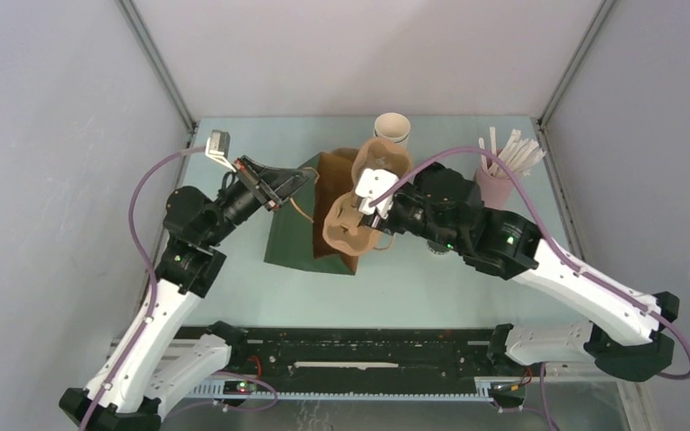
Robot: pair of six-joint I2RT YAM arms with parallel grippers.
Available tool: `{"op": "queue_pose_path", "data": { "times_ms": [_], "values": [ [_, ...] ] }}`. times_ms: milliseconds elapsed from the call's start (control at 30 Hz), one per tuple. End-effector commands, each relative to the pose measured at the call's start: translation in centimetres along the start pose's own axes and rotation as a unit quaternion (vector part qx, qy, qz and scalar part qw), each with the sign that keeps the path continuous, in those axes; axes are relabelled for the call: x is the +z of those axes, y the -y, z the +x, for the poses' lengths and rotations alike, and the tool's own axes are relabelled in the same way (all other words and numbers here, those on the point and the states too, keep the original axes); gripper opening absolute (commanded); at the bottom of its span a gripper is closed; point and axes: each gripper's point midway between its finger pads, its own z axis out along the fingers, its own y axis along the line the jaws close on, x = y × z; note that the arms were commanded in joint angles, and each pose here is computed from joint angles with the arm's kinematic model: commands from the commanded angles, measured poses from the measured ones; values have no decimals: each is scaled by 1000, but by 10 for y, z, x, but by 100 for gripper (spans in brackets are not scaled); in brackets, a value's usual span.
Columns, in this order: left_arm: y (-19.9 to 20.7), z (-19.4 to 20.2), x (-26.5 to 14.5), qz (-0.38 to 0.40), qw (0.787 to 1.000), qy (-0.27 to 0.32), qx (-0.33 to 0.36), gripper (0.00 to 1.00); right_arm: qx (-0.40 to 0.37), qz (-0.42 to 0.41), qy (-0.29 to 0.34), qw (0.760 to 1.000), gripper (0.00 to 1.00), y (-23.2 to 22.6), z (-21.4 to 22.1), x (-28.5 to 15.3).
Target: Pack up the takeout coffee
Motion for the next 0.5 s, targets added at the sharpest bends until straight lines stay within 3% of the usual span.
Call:
{"op": "queue_pose_path", "data": {
  "times_ms": [0,233,467],
  "values": [
    [18,5,-1,43,999,-8,-23,0,-3,26,32,999,53,18,-21,-12],
    [33,13,3,83,994,-29,-57,0,-38,37,-11,999,53,-2,-9,4],
    [30,21,4,84,993,-48,-64,0,-70,8,8,997,54,-3,-11,-3]
  ]
}}
